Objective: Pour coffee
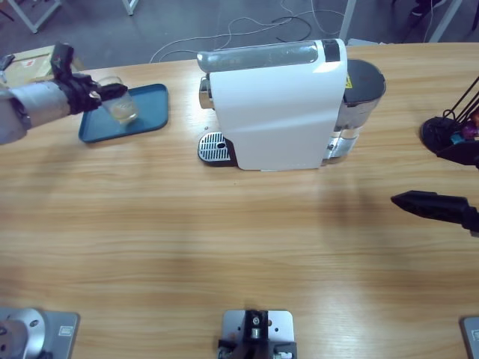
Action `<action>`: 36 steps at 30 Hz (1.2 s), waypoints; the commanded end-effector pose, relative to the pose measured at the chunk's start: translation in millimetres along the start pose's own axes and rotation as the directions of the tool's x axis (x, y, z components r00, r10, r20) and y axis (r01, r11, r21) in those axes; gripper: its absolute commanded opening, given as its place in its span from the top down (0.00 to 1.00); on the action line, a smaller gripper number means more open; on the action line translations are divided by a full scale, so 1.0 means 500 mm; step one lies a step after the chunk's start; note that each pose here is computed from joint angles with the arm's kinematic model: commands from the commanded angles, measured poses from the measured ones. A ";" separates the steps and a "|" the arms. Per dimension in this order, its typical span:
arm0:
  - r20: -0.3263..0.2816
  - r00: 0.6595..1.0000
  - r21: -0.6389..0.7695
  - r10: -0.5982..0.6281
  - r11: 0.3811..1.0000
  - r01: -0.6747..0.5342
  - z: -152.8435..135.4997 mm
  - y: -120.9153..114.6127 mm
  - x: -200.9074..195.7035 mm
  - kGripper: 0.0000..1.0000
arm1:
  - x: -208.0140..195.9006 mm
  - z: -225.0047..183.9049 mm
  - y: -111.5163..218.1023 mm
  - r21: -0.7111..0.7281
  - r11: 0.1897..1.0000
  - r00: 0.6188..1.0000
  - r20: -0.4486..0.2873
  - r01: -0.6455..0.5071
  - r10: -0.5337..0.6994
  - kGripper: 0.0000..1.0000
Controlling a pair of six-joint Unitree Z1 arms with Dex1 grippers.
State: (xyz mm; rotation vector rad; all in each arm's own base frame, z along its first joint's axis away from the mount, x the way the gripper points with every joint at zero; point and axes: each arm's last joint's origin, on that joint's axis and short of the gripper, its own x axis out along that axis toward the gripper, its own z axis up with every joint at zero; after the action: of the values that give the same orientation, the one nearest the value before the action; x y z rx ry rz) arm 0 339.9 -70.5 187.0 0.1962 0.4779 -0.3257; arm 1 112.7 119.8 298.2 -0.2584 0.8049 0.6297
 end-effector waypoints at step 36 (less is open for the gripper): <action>-0.098 0.842 -0.045 -0.530 0.848 0.528 -0.053 -0.163 -0.567 0.01 | -0.066 -0.043 -0.024 -0.003 0.994 0.992 0.061 0.111 -0.110 0.00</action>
State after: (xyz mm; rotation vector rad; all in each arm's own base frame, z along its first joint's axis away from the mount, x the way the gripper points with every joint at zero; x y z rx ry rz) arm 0 84.8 -64.9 302.3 0.0486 0.5707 -0.6936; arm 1 95.2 92.6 312.7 -0.2634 0.7223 0.5444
